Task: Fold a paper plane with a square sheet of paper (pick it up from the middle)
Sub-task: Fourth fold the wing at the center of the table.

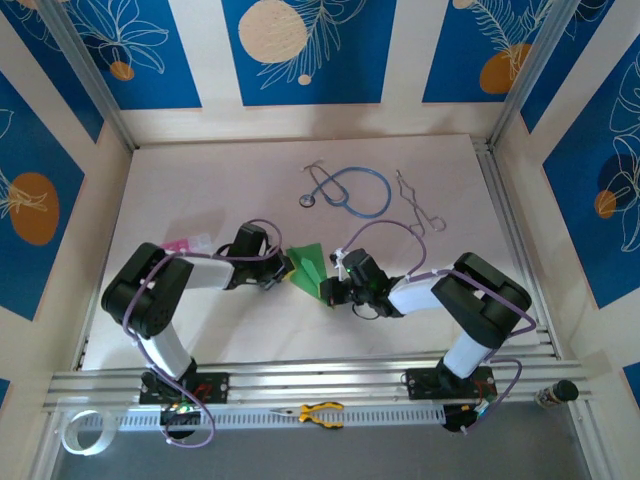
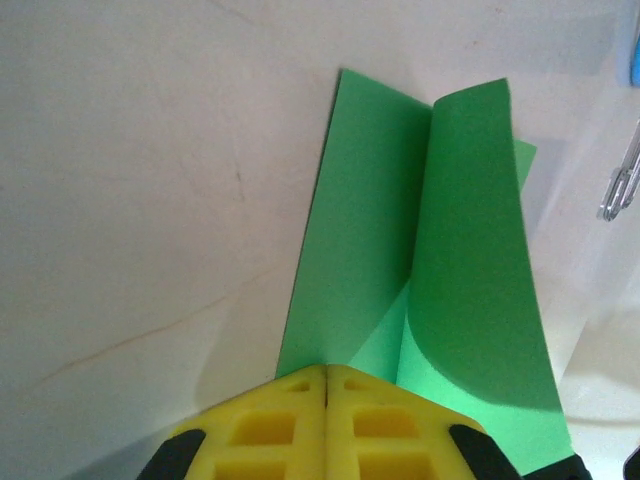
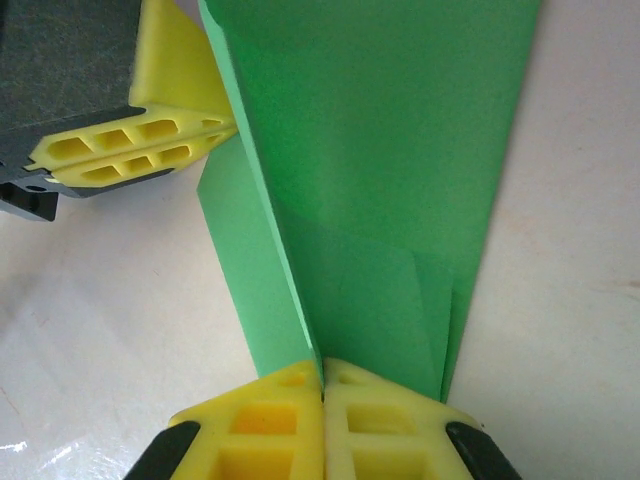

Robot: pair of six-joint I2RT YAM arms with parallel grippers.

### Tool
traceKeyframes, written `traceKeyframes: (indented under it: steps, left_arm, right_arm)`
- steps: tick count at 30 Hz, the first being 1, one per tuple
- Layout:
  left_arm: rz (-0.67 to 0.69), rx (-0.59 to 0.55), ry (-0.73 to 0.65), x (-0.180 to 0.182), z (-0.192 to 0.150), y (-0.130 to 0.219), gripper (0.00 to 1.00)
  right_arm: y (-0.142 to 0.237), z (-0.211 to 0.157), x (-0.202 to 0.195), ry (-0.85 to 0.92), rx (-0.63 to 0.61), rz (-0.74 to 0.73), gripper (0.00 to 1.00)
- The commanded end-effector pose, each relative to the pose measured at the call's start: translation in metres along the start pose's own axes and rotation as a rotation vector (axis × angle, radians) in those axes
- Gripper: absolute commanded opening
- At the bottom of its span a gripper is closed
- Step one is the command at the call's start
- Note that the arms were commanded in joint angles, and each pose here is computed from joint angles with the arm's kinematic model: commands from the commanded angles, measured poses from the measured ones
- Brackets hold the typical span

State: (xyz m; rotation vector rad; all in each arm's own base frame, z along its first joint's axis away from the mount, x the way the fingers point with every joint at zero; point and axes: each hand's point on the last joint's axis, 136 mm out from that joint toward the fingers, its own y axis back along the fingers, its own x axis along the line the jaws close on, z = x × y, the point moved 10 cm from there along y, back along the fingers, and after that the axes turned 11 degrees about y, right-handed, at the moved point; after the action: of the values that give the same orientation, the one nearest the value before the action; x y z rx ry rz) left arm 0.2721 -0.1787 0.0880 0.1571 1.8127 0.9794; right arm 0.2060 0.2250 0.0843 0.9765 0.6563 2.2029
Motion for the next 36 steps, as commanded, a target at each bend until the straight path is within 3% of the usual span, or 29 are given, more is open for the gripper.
traceKeyframes:
  steps: [1, 13, 36]
  left_arm:
    - [0.026, 0.012, -0.003, 0.004, -0.003, -0.002, 0.0]
    - [0.075, -0.047, 0.012, 0.014, -0.008, 0.012, 0.0]
    - [0.069, -0.041, 0.0, 0.011, -0.005, 0.006, 0.0]
  right_arm:
    - [0.005, -0.002, 0.0, -0.023, -0.002, 0.01, 0.07]
    - [0.009, -0.006, 0.004, -0.018, -0.02, 0.032, 0.08]
    - [0.004, -0.01, -0.008, -0.13, 0.028, 0.115, 0.06]
